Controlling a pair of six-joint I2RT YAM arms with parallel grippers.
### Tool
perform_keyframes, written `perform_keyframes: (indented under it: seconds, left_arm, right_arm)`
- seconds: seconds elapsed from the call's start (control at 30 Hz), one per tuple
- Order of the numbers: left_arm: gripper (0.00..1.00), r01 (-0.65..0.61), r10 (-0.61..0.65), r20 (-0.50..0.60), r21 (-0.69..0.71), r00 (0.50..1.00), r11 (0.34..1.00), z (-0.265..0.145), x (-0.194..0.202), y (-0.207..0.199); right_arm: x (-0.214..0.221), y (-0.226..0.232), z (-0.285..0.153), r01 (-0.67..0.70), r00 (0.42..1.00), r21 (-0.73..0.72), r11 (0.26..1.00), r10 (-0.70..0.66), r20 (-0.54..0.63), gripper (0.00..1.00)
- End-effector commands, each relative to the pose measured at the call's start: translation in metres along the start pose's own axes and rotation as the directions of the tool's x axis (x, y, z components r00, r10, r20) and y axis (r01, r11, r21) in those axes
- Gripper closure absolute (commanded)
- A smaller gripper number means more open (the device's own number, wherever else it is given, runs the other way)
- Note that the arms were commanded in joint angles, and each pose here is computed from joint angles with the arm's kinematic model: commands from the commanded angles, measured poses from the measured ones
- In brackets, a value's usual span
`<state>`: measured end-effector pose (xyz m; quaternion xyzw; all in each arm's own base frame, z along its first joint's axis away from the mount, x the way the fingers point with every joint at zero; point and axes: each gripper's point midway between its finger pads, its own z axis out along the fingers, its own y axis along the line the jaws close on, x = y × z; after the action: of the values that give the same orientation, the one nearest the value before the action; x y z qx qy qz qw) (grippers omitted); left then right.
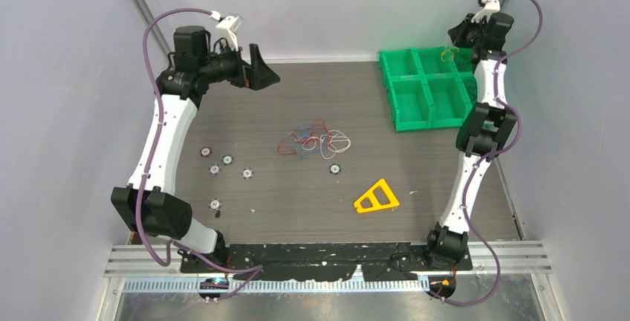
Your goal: Untangle the cables
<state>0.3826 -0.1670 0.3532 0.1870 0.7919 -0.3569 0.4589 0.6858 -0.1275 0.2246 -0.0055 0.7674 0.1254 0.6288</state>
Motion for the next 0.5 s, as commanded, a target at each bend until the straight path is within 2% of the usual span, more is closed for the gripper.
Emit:
perform_keyframes:
  seconds: [0.0,0.43,0.47]
  left_arm:
    - [0.01,-0.035,0.035,-0.006,-0.052,0.999,0.998,-0.01,0.003,0.006]
    - [0.01,-0.028,0.025,-0.052,-0.059,0.998,0.998,-0.005,0.021,0.015]
    - [0.0,-0.025,0.022,-0.054,-0.059,0.998,0.998,-0.004,0.022,0.015]
  right_arm:
    - [-0.087,0.025,-0.011,0.086,0.973,-0.031,0.996,-0.077,0.216,0.95]
    - [-0.074,0.051,-0.004,0.114,0.977,-0.067,0.991,-0.1,0.189,0.95]
    - [-0.069,0.051,-0.002,0.109,0.98,-0.067,0.992,-0.096,0.176,0.91]
